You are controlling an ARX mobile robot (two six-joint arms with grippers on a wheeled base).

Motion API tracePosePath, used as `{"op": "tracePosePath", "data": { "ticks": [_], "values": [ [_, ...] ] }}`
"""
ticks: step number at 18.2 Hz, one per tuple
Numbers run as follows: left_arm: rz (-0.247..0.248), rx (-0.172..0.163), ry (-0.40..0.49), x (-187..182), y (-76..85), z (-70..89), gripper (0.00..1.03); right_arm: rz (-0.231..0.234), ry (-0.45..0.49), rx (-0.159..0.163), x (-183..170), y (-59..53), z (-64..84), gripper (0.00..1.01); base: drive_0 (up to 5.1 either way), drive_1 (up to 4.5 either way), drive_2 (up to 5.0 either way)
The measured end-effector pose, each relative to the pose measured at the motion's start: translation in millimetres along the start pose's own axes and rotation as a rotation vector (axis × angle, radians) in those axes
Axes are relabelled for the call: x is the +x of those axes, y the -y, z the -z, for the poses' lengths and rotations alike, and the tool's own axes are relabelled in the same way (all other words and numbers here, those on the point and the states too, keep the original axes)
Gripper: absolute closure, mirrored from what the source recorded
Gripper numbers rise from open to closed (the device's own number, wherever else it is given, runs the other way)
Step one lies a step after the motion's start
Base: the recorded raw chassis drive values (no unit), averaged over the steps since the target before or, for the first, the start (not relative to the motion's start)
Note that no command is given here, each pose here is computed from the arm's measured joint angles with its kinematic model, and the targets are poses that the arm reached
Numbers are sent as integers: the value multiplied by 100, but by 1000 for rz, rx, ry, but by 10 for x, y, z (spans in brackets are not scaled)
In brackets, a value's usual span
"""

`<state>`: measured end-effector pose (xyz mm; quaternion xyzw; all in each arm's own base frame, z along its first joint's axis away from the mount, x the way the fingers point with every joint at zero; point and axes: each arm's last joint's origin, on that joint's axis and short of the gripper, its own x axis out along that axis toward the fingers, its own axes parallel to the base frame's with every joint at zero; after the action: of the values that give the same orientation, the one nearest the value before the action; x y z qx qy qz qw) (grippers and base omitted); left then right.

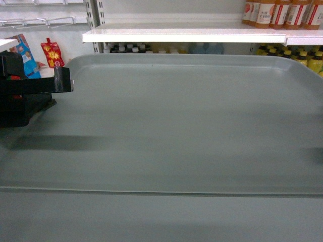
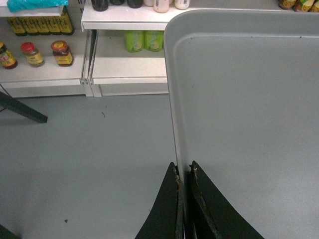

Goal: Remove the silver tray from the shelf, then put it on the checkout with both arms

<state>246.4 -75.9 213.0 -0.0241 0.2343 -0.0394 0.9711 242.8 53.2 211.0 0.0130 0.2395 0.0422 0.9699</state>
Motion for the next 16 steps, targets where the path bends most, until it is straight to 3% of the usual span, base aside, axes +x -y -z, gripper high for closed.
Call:
{"op": "tracePosePath", "data": {
  "ticks": [16],
  "values": [
    [0, 0, -1, 0, 1, 1, 100, 1, -1, 0, 0, 1, 0, 99, 7, -408, 422]
  ]
}}
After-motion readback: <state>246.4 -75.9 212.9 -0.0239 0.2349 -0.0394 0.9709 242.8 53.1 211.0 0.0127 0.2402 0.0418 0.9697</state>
